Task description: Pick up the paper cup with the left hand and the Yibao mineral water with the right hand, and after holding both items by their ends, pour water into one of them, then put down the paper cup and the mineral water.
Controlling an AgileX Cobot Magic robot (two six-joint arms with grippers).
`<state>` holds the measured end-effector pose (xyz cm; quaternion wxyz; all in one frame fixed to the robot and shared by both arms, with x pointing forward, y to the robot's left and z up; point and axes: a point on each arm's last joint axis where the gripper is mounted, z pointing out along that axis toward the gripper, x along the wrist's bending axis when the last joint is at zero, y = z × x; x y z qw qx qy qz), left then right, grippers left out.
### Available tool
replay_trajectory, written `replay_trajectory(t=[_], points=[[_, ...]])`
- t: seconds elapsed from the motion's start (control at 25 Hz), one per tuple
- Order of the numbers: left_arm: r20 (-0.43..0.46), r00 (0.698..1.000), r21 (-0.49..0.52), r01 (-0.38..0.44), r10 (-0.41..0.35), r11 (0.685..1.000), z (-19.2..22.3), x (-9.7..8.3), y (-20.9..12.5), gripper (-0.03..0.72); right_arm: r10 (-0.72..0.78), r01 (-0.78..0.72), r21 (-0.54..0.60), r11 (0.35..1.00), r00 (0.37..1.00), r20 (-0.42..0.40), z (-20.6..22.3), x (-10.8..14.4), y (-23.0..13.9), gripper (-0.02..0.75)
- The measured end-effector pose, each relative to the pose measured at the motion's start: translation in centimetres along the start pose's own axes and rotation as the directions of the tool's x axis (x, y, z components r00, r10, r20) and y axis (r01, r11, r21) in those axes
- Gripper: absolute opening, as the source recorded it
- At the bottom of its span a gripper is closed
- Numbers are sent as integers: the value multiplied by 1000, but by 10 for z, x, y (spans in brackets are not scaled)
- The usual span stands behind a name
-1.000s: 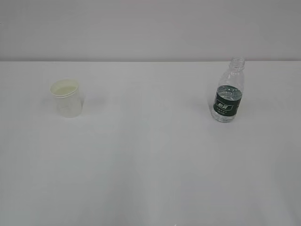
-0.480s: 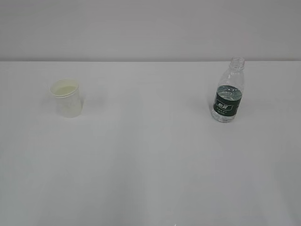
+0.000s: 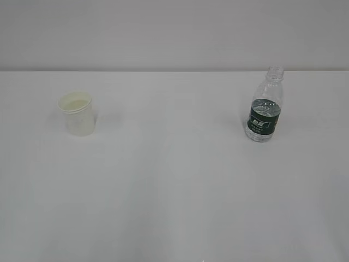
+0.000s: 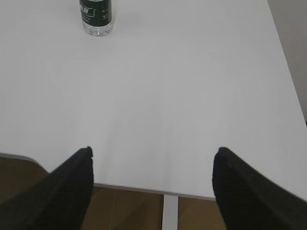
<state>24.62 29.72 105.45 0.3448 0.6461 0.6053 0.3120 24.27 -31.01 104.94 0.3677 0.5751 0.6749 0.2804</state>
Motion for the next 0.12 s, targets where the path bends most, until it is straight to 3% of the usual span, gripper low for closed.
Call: replay_trajectory(t=[0.12], points=[[0,1000,0,0,0,1000,0,0,0,511,2,-2,0,1000,1000,0,0,0,0,586]])
